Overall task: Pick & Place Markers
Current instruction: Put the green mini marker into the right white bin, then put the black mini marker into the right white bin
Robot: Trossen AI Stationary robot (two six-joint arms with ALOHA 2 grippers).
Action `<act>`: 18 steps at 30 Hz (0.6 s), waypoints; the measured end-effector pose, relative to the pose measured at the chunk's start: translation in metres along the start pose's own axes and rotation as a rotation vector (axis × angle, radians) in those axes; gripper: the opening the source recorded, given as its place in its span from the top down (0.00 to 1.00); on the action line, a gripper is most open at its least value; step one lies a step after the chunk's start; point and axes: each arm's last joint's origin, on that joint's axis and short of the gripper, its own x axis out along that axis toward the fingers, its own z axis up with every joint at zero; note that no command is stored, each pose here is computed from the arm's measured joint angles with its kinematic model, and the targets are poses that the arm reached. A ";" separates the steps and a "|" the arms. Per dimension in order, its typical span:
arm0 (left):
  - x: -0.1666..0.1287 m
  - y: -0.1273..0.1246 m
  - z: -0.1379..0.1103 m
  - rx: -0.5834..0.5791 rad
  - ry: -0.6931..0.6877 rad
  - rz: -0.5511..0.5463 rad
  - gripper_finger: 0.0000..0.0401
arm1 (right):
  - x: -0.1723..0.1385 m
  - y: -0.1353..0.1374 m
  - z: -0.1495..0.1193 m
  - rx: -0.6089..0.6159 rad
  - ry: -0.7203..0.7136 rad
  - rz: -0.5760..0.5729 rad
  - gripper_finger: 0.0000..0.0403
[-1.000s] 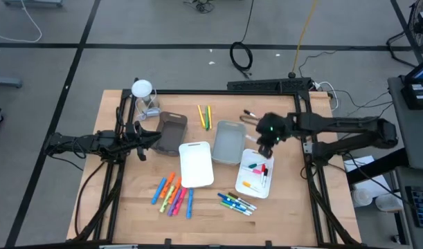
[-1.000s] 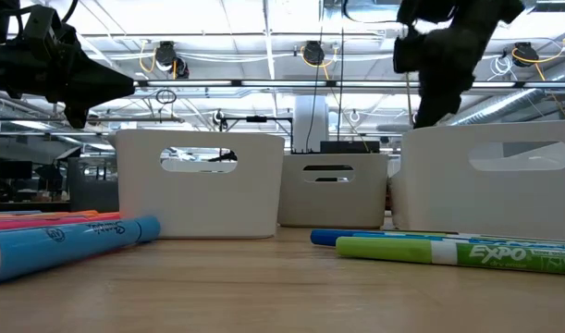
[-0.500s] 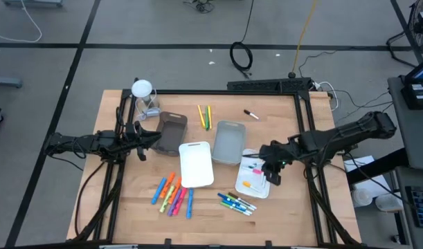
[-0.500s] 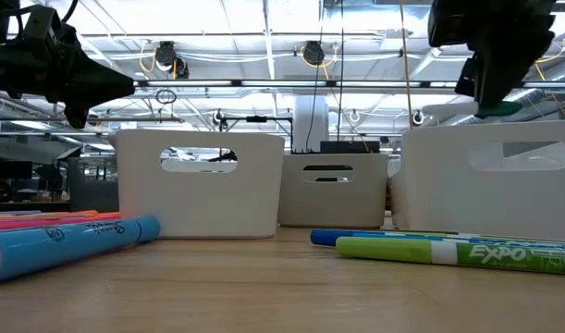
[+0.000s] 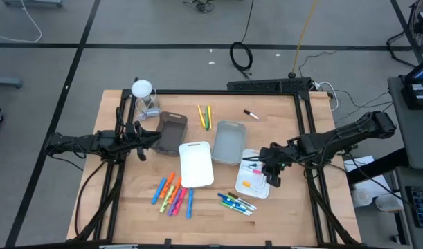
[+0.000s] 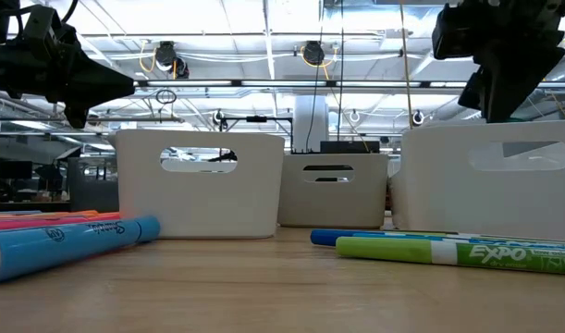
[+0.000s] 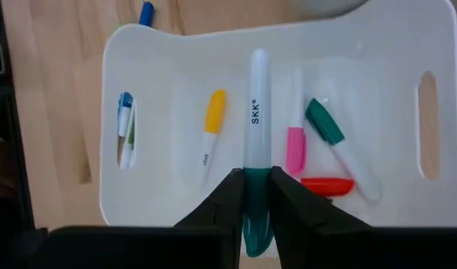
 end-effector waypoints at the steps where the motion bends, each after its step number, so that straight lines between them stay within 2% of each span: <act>1: 0.000 0.000 0.000 0.000 0.000 0.000 0.80 | 0.000 0.000 0.001 0.000 -0.006 0.004 0.88; 10: 0.000 0.000 0.000 0.000 0.000 0.000 0.80 | 0.000 0.001 0.002 -0.021 -0.025 0.006 0.75; 18: 0.000 0.000 0.000 0.000 0.000 0.000 0.80 | -0.001 -0.004 0.014 -0.140 -0.173 -0.110 0.71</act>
